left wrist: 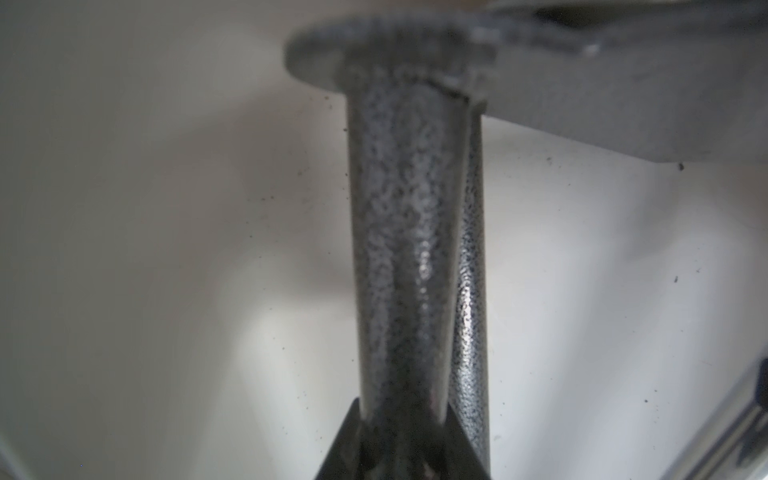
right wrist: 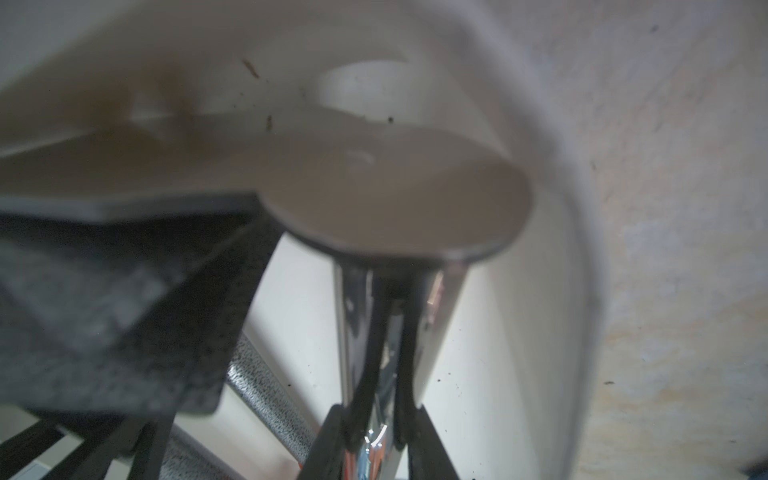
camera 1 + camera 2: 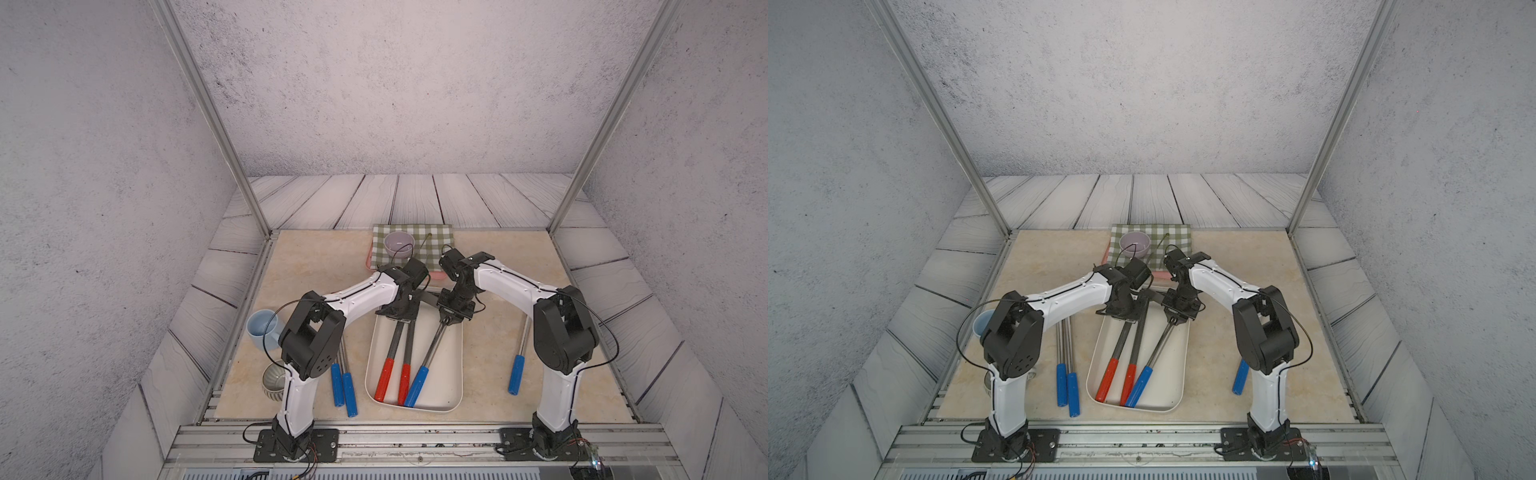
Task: Put the small hoe into the storage box
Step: Adjust the hoe in the storage box.
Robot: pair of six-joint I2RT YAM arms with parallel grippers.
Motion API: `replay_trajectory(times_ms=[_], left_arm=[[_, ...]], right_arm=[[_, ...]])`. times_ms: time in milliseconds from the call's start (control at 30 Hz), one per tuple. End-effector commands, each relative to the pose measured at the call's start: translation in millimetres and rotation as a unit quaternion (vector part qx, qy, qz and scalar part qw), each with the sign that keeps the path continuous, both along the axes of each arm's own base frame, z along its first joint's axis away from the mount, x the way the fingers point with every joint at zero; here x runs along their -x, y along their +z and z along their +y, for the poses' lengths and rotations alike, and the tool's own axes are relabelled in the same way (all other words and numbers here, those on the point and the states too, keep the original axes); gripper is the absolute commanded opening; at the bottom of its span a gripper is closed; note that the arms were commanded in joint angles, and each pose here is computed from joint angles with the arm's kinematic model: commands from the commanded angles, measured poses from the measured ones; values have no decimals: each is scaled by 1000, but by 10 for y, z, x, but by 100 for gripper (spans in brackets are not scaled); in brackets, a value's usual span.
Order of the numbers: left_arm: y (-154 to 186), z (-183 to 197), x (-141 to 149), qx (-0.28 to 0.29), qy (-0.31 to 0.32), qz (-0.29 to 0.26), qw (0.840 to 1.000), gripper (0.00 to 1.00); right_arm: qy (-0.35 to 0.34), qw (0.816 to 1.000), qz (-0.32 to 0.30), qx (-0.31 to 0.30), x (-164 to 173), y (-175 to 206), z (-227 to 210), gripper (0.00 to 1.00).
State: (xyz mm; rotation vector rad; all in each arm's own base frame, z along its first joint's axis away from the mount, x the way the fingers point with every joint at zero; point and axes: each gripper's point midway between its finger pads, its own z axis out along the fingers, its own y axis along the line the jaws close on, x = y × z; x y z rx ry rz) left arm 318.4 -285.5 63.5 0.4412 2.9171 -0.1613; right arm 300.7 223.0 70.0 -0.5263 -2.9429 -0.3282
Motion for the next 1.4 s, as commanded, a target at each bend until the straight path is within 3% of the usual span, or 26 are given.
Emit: replay_trajectory(times_ms=[0, 333, 467, 567, 733, 1133, 1367], left_arm=[[179, 62, -104, 10, 18, -25, 999, 12], [213, 51, -110, 13, 17, -27, 999, 12], [209, 35, -97, 18, 18, -22, 999, 16], [208, 17, -85, 25, 19, -20, 999, 20], [169, -26, -68, 38, 23, -13, 999, 26], [47, -135, -31, 66, 32, 7, 997, 43], [16, -149, -28, 68, 34, 11, 997, 43]], right_arm=[[17, 996, 56, 67, 226, -294, -195, 22], [24, 992, 85, 95, 233, -509, -234, 24], [26, 992, 86, 90, 222, -504, -215, 30], [29, 994, 64, 83, 167, -347, -201, 39], [39, 996, 31, 72, 71, -30, -175, 46], [40, 997, -44, 55, 41, 714, -246, 51], [35, 995, -76, 51, 71, 981, -375, 51]])
